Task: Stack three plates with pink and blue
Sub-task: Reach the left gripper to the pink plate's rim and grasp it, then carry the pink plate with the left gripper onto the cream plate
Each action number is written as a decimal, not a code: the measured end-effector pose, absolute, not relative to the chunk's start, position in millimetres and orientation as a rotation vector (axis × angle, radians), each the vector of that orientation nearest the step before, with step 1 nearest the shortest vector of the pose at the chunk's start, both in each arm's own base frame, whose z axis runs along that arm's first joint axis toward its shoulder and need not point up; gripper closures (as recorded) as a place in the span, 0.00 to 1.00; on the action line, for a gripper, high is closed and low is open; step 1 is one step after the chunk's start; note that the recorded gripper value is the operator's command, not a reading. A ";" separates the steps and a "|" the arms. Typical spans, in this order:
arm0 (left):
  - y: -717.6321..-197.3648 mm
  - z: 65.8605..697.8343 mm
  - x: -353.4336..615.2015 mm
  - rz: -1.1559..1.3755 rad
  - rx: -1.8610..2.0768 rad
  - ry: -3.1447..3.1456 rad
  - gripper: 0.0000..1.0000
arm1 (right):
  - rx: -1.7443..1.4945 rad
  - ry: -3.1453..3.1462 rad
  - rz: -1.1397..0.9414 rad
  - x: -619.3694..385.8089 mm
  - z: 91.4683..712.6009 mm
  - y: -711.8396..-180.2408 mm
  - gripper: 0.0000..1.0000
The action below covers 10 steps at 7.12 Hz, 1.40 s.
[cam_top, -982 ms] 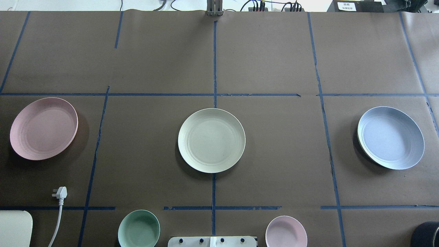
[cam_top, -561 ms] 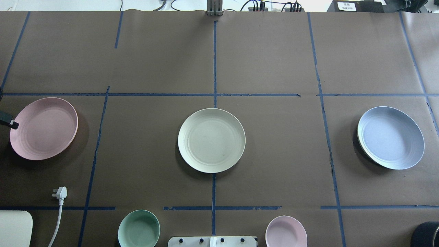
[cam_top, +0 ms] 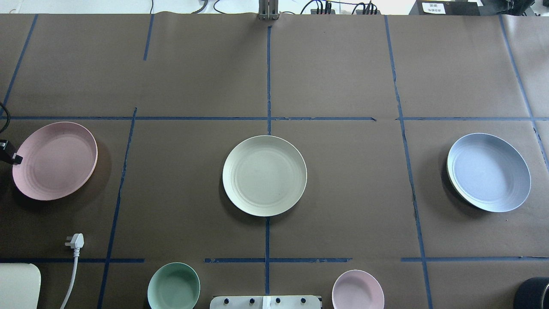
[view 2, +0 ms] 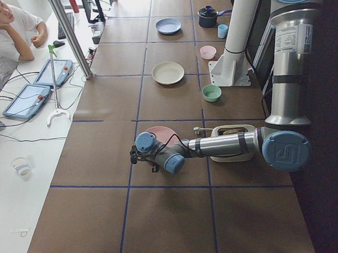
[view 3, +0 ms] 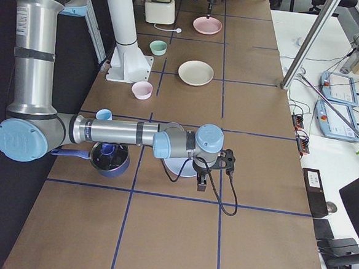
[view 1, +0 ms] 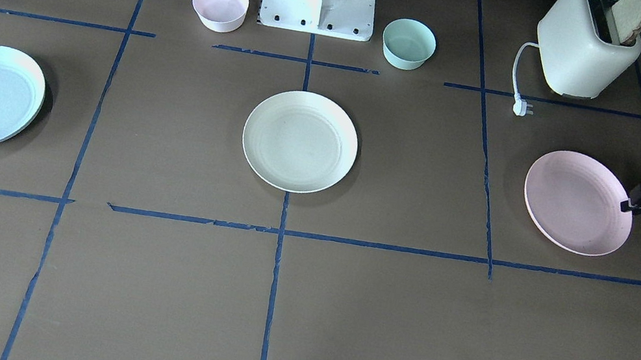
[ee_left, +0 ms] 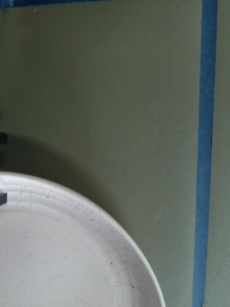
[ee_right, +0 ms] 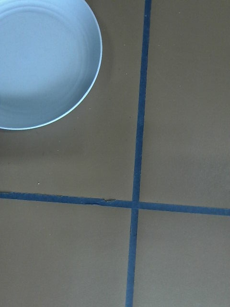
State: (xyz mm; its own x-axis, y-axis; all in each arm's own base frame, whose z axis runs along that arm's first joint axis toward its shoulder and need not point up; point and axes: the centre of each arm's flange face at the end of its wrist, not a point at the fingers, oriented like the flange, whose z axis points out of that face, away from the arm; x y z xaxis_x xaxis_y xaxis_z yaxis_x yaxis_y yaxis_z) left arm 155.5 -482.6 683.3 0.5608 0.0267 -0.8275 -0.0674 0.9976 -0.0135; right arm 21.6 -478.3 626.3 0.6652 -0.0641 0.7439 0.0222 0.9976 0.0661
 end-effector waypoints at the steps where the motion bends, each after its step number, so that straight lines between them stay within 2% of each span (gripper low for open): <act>1: -485.0 680.5 160.8 0.065 -0.045 0.976 0.92 | 0.049 -0.845 -0.048 21.2 627.6 -477.8 0.00; 2: -488.4 677.2 165.7 0.073 -0.043 0.978 1.00 | 0.045 -0.848 -0.047 20.9 629.2 -476.8 0.00; 5: -515.3 620.9 185.9 0.105 -0.018 1.066 1.00 | 0.037 -0.884 -0.046 18.6 628.7 -474.5 0.00; 8: -563.5 451.1 264.4 0.162 -0.069 1.274 1.00 | 0.050 -0.902 -0.054 16.7 619.9 -479.7 0.00; 10: -539.6 339.9 384.5 0.203 -0.080 1.292 1.00 | 0.051 -0.903 -0.060 13.9 617.3 -481.5 0.00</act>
State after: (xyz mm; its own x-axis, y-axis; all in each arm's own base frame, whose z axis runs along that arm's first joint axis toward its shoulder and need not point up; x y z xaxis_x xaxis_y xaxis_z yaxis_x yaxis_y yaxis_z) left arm 384.5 -539.6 339.9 0.2600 0.1055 -0.9598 -0.1946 0.9794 0.0549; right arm 13.9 -481.5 617.3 0.6178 -0.0738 0.7829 0.0305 0.9971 0.0699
